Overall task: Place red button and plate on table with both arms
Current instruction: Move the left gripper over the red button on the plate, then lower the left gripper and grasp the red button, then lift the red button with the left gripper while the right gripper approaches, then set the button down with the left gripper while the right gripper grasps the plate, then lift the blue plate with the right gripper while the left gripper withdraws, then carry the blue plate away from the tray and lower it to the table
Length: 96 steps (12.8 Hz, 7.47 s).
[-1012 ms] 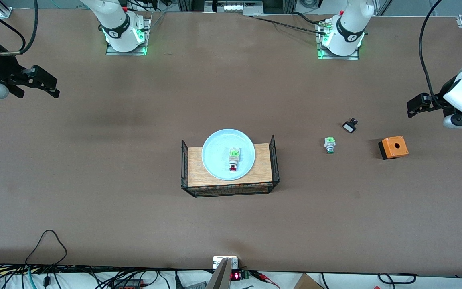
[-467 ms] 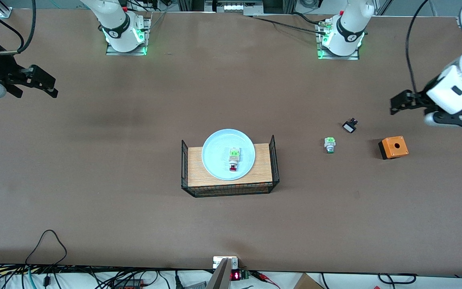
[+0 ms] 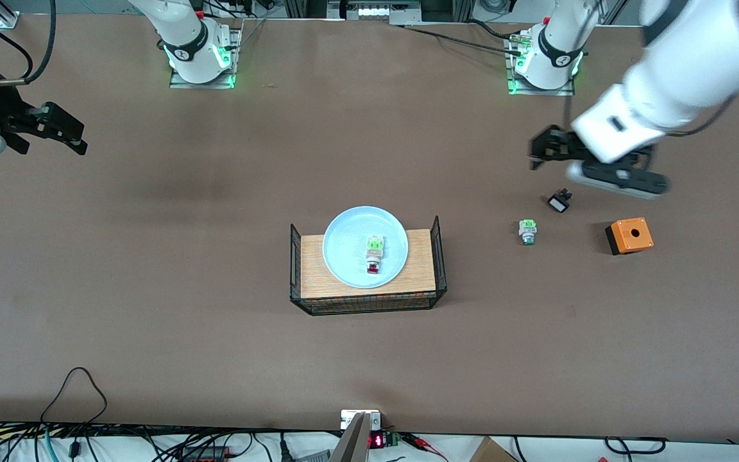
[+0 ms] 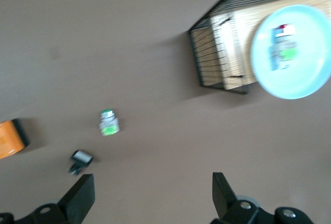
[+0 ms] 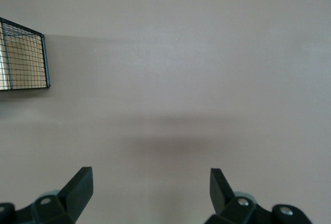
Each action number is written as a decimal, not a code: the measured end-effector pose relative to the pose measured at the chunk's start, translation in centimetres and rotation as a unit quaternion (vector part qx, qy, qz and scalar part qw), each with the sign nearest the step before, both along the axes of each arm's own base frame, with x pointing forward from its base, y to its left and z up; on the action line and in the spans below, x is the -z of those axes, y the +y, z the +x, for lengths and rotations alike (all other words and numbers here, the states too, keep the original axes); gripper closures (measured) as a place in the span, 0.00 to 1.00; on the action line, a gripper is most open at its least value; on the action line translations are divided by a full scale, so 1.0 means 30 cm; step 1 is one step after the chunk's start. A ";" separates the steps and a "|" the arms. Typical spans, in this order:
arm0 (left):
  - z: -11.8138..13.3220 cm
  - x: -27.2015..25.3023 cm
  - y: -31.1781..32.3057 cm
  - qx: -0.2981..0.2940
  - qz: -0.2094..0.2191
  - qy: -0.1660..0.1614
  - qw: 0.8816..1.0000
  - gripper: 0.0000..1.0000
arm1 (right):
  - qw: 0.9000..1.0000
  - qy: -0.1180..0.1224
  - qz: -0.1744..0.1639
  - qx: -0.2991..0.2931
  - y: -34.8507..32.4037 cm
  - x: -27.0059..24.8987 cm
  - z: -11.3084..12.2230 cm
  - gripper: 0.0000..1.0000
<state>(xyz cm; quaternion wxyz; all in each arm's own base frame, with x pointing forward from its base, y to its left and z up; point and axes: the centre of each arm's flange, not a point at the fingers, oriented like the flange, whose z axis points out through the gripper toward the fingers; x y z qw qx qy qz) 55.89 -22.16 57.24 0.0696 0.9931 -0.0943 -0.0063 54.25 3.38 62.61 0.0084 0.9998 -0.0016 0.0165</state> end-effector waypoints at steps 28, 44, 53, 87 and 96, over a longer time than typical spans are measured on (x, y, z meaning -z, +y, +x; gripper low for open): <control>0.037 0.799 -0.937 -0.076 0.032 -0.164 0.983 0.50 | 0.986 0.072 -0.006 -0.153 0.284 0.177 0.022 0.00; 0.253 0.292 -0.003 -0.086 0.132 -0.005 0.987 0.59 | 0.916 -0.002 -0.002 -0.401 0.999 0.150 -0.212 0.00; 0.228 0.901 0.688 0.034 0.093 0.015 0.995 0.59 | 0.849 -0.072 -0.042 -0.522 1.456 0.607 -0.213 0.00; 0.033 0.025 0.732 -0.067 0.089 0.011 0.994 0.00 | 0.908 -0.012 -0.189 -0.374 1.193 0.377 -0.150 0.98; 0.030 0.034 0.709 -0.060 0.090 0.017 0.994 0.00 | 0.966 0.033 -0.216 -0.140 0.738 0.796 0.012 0.98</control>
